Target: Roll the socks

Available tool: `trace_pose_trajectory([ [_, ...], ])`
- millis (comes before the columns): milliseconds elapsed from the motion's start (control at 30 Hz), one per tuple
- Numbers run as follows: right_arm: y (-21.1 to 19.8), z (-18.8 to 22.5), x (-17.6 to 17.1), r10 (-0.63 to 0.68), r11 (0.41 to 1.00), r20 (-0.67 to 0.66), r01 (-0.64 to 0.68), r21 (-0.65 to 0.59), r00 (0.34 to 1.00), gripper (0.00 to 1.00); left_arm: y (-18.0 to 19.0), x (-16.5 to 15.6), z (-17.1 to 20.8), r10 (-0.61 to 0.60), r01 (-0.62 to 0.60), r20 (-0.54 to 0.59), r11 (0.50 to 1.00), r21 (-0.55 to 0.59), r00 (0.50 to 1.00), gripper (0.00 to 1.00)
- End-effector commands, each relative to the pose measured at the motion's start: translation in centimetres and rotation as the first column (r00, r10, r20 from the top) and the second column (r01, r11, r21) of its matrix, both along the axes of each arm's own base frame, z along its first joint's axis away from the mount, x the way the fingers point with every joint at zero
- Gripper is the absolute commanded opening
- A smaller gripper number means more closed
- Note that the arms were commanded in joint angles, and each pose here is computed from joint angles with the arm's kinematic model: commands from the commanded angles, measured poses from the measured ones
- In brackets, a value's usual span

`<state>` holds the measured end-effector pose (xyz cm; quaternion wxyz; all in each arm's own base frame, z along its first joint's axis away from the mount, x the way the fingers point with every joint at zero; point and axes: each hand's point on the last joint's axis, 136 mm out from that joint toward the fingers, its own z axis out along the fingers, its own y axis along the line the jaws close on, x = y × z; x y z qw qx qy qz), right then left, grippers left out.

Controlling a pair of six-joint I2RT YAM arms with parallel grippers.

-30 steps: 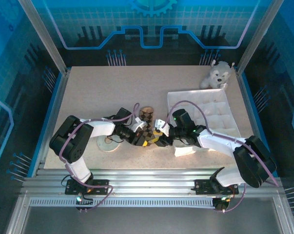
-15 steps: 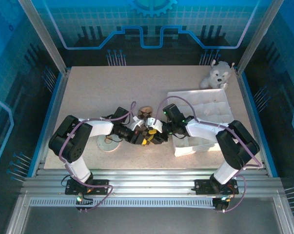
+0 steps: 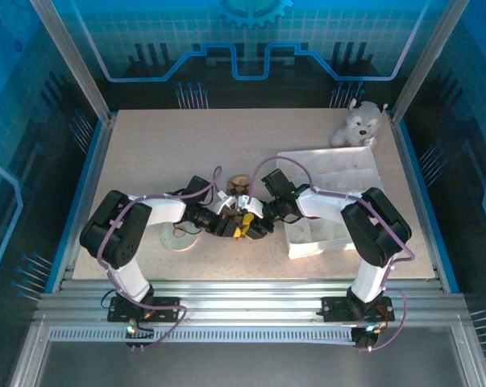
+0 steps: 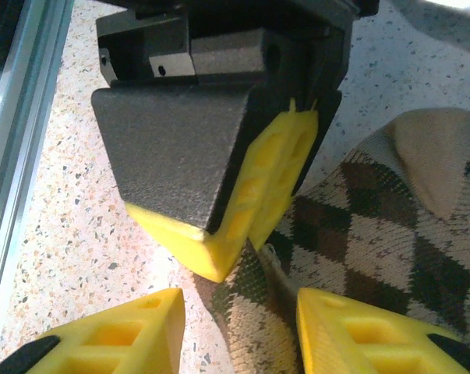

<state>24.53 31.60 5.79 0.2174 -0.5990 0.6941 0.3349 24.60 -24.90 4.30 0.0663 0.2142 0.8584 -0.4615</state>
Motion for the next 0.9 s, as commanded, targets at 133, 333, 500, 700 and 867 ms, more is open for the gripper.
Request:
trace_pose_trajectory([
  [133,0.1,-0.4,-0.9,0.001,1.000,-0.050,-0.002,-0.003,0.999,0.40,0.7,0.5,0.2,0.047,-0.048,-0.028,0.999,-0.020,0.998,0.00],
  [333,-0.1,-1.4,0.2,-0.079,0.996,-0.039,0.077,-0.050,0.996,0.29,1.0,1.0,0.5,0.066,-0.066,-0.026,0.997,-0.029,0.997,0.00],
  [500,0.0,-1.7,0.0,-0.080,0.994,-0.036,0.078,-0.072,0.996,0.12,1.2,1.4,0.7,0.071,-0.071,-0.017,0.997,-0.017,0.997,0.00],
  [700,-0.2,-1.9,0.2,-0.135,0.985,-0.082,0.125,-0.119,0.987,0.02,1.5,2.4,1.1,0.091,-0.091,0.017,0.996,-0.015,0.996,0.00],
  [867,-0.4,-2.8,0.6,-0.209,0.960,-0.158,0.172,-0.220,0.965,0.00,1.6,3.0,1.0,0.132,-0.131,0.043,0.991,-0.020,0.990,0.05],
])
